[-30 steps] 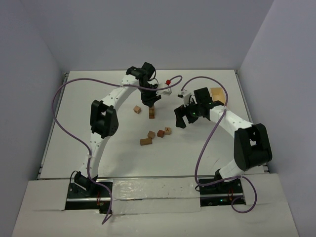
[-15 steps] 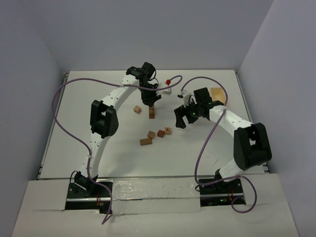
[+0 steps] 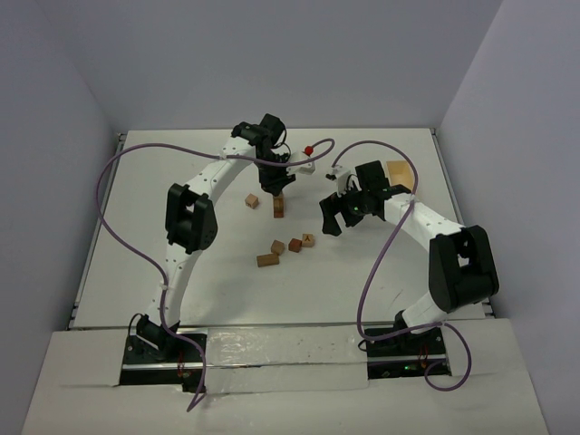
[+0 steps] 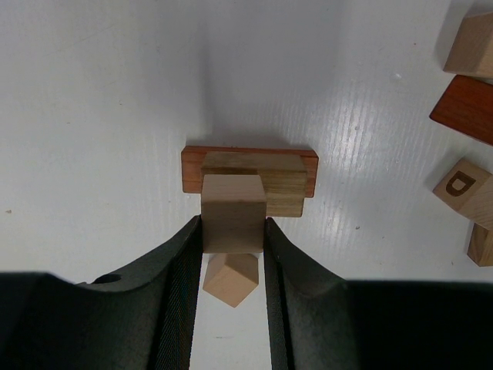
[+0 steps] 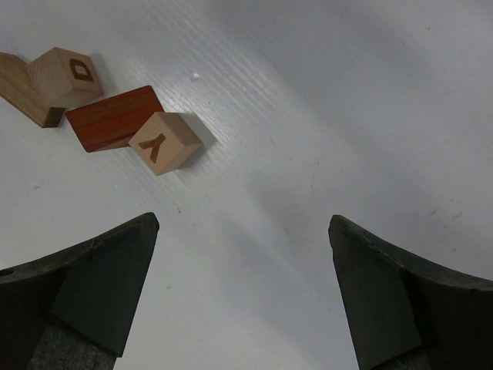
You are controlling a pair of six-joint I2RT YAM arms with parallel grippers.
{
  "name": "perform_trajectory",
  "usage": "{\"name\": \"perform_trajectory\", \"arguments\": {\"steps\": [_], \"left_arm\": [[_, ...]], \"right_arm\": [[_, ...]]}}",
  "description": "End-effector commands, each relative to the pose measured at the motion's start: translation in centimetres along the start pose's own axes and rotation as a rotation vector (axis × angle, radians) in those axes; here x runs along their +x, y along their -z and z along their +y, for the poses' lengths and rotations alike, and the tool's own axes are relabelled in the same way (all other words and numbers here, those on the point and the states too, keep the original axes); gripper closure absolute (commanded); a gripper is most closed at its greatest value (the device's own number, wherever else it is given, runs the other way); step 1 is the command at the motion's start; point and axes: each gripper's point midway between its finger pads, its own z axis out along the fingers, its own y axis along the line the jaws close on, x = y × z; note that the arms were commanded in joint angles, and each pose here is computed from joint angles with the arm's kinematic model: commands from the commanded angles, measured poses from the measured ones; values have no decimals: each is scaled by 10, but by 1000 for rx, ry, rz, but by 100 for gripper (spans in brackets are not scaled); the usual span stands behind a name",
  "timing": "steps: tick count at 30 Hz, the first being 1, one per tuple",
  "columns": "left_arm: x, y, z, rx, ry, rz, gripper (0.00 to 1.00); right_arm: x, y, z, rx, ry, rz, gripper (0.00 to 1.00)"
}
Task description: Build the wood block tower
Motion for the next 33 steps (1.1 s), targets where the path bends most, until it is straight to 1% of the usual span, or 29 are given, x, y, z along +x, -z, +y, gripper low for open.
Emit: {"name": "perform_trajectory", "arguments": {"steps": [1, 10, 33], "left_arm": [[-9, -4, 5, -13, -25, -23, 67], [-7, -7, 5, -17, -17, -14, 61], [-16, 5, 3, -32, -41, -21, 59]], "right_arm": [[-14, 3, -4, 2, 9, -36, 0], [-14, 2, -4, -2, 7, -35, 0], [-14, 2, -3, -5, 5, -36, 0]]}}
